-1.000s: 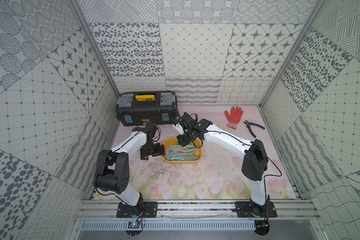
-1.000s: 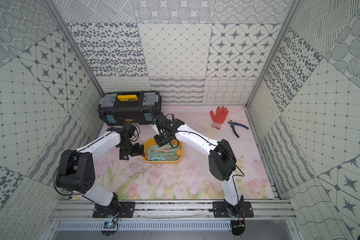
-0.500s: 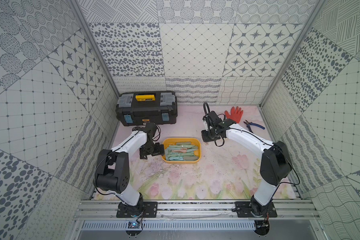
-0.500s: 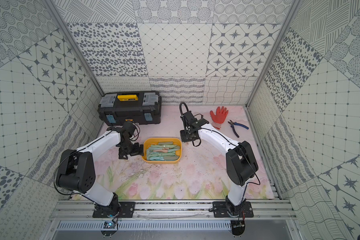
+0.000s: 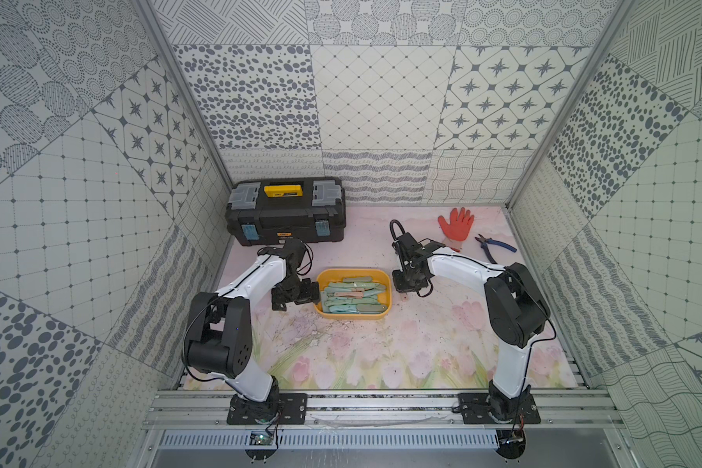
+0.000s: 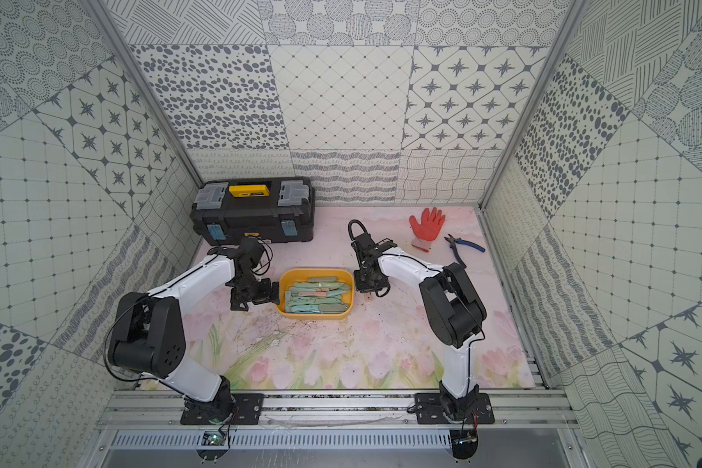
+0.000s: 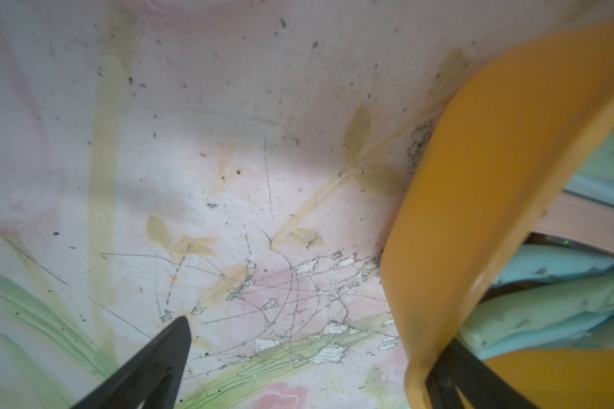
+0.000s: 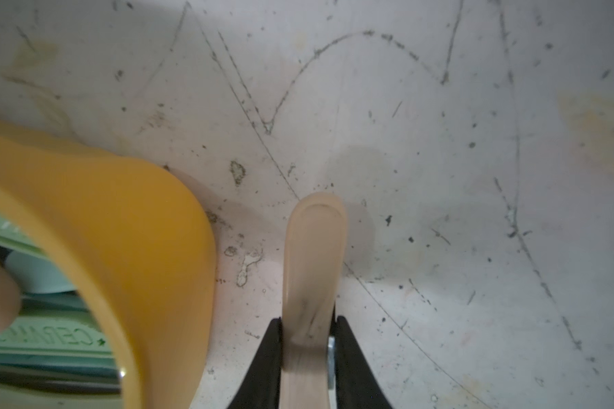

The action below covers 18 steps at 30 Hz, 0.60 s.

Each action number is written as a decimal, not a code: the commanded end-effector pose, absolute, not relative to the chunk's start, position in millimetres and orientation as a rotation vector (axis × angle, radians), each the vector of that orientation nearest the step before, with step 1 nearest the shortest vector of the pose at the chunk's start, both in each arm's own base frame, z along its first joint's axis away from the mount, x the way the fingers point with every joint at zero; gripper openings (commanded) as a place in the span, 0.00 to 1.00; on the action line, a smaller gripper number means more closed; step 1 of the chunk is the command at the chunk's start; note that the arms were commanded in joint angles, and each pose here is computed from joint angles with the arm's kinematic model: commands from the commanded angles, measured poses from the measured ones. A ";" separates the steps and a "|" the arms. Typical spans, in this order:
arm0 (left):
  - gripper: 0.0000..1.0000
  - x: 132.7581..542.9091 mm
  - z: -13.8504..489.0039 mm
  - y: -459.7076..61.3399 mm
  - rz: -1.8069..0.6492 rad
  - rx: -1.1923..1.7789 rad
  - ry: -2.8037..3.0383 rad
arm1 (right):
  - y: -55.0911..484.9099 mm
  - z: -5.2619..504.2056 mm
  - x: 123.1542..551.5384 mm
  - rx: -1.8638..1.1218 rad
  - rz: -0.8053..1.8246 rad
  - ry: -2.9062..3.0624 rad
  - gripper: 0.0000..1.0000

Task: Take the fruit knife out of the storage box
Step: Place the fruit knife at the center of the board.

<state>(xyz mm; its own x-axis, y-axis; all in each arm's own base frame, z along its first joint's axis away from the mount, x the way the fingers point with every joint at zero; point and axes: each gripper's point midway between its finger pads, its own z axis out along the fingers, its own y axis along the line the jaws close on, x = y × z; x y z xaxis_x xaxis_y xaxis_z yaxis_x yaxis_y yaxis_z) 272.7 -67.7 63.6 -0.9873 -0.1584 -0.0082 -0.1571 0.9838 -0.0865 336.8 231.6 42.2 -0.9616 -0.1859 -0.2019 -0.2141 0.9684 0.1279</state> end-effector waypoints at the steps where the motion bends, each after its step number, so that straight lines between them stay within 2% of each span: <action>1: 0.99 268.5 67.3 -61.6 -0.085 -0.259 3.124 | 233.8 31.4 341.3 -0.246 0.225 2.925 0.24; 12: 0.99 276.4 69.0 -66.6 -0.128 -0.258 3.109 | 221.7 15.9 340.5 -0.184 0.170 2.961 0.22; 18: 0.99 279.2 72.0 -80.5 -0.257 -0.233 3.086 | 213.3 15.5 341.3 -0.149 0.155 2.959 0.27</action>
